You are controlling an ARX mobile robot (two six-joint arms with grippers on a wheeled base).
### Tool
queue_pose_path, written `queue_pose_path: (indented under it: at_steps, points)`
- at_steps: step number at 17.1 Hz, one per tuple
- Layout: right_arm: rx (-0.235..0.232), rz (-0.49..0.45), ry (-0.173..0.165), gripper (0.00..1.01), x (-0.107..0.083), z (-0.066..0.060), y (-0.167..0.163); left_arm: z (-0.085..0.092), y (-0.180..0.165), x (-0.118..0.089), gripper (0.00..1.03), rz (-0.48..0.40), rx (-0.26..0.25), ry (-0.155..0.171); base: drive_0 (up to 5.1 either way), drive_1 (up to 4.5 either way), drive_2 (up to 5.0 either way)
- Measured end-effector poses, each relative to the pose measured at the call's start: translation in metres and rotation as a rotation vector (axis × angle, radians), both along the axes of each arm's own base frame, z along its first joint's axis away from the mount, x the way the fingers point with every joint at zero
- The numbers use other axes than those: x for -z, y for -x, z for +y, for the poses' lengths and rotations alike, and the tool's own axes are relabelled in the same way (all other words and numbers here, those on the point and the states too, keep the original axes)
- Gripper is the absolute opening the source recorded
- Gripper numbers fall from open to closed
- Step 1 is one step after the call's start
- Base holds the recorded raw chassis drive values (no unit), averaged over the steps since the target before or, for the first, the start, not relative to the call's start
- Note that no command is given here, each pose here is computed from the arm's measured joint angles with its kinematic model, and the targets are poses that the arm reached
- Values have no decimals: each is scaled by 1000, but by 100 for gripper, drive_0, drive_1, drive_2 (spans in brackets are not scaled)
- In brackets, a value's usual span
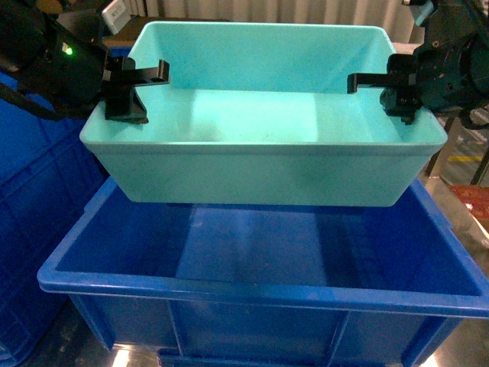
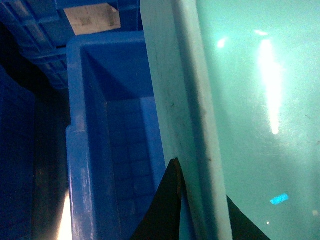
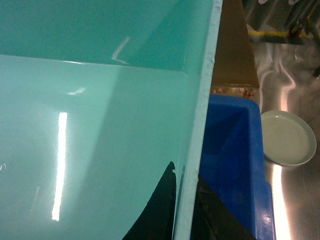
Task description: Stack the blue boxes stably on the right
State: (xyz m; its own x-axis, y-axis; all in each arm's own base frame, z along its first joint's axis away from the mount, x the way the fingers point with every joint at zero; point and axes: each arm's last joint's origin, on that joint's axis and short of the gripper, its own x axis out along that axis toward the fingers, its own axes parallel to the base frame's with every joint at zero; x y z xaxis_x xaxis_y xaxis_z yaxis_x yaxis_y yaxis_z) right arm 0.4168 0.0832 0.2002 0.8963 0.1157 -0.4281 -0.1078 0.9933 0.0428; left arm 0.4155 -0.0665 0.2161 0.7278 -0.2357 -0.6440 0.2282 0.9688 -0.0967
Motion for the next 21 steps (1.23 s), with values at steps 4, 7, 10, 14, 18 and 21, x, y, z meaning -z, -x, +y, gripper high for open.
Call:
queue_pose_path:
  at_steps: [4, 7, 10, 14, 18, 21]
  points:
    - [26, 120, -3, 7, 36, -3, -11, -2, -15, 35, 5, 132, 6, -22, 0, 0, 0]
    - [26, 120, -4, 7, 39, -2, -12, -2, -16, 42, 5, 159, 7, -18, 0, 0, 0]
    - [25, 165, 11, 7, 62, 1, -14, -2, -21, 59, 5, 197, 5, -24, 0, 0, 0]
    - [24, 194, 25, 7, 77, 7, -18, -1, -28, 76, 5, 246, 3, -34, 0, 0, 0]
    - [25, 201, 36, 7, 81, 11, -26, 0, -35, 83, 5, 250, 8, -47, 0, 0, 0]
    - [25, 201, 52, 7, 81, 13, -38, 1, -45, 85, 5, 249, 5, -42, 0, 0, 0]
